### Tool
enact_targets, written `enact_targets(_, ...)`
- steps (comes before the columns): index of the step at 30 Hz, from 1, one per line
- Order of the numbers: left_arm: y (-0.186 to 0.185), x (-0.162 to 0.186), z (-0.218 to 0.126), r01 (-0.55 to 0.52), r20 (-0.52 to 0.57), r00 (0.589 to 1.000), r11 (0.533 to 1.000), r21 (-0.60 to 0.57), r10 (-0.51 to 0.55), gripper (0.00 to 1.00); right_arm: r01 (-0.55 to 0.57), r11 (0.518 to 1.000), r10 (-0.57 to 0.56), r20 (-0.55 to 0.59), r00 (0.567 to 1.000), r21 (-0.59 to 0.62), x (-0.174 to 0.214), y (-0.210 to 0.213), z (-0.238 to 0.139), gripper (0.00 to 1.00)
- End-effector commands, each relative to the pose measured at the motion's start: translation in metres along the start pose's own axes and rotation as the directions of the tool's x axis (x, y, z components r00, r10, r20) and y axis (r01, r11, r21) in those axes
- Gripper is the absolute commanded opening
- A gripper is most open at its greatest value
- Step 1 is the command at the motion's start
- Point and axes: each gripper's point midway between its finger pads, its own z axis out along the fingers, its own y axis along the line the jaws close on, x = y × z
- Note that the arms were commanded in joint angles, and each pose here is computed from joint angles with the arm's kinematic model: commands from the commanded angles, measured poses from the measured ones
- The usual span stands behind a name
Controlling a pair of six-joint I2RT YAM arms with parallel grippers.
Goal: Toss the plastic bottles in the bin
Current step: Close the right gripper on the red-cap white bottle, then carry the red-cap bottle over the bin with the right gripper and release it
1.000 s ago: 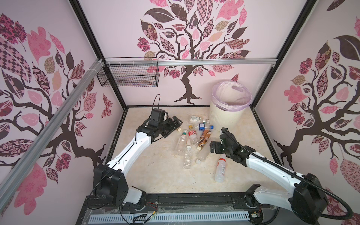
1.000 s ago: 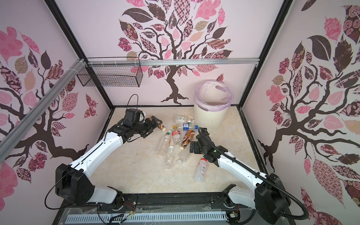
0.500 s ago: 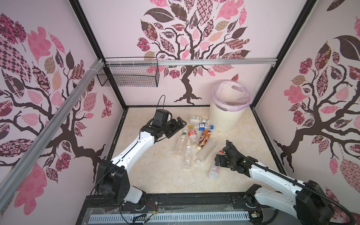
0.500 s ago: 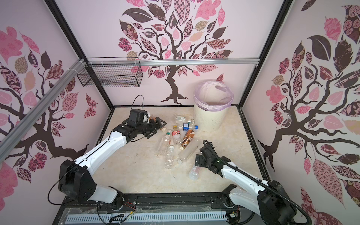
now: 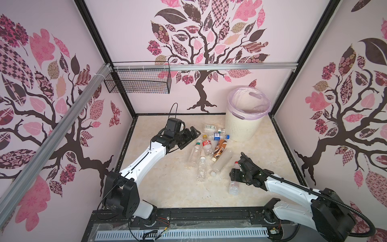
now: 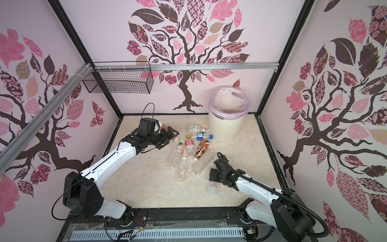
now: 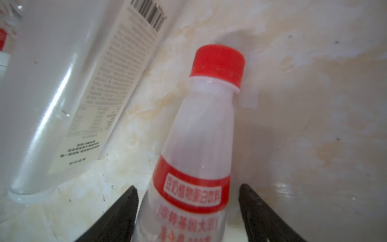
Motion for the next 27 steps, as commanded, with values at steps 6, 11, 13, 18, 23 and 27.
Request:
enact_targets(6,0.008,0.011,0.012,0.008,-0.037,0.999,1.000,-0.005,-0.008,0.98,-0.004,1.000,0.004,-0.017,1.000,0.017,0.009,-0.007,0.005,0.60)
enact_targets(11,0.003,0.012,0.011,-0.007,-0.046,0.999,1.000,0.008,0.008,0.98,0.006,1.000,-0.007,0.032,0.999,0.006,-0.005,-0.001,-0.004,0.46)
enact_targets(13,0.000,0.011,0.010,-0.016,-0.046,0.999,1.000,0.012,0.016,0.98,0.016,1.000,-0.017,0.056,0.998,0.008,-0.012,0.001,-0.010,0.45)
enact_targets(18,-0.010,0.010,0.008,-0.044,-0.050,0.998,0.998,0.042,0.047,0.98,0.040,0.999,-0.041,0.136,0.990,0.007,-0.036,0.010,-0.031,0.45)
enact_targets(23,-0.034,0.011,0.005,-0.103,-0.042,0.993,0.988,0.111,0.108,0.98,0.084,0.996,-0.087,0.241,0.967,0.024,-0.074,0.025,-0.067,0.45)
enact_targets(27,-0.057,0.011,-0.001,-0.149,-0.039,0.987,0.974,0.173,0.158,0.98,0.124,0.992,-0.123,0.360,0.925,0.020,-0.118,0.048,-0.109,0.45)
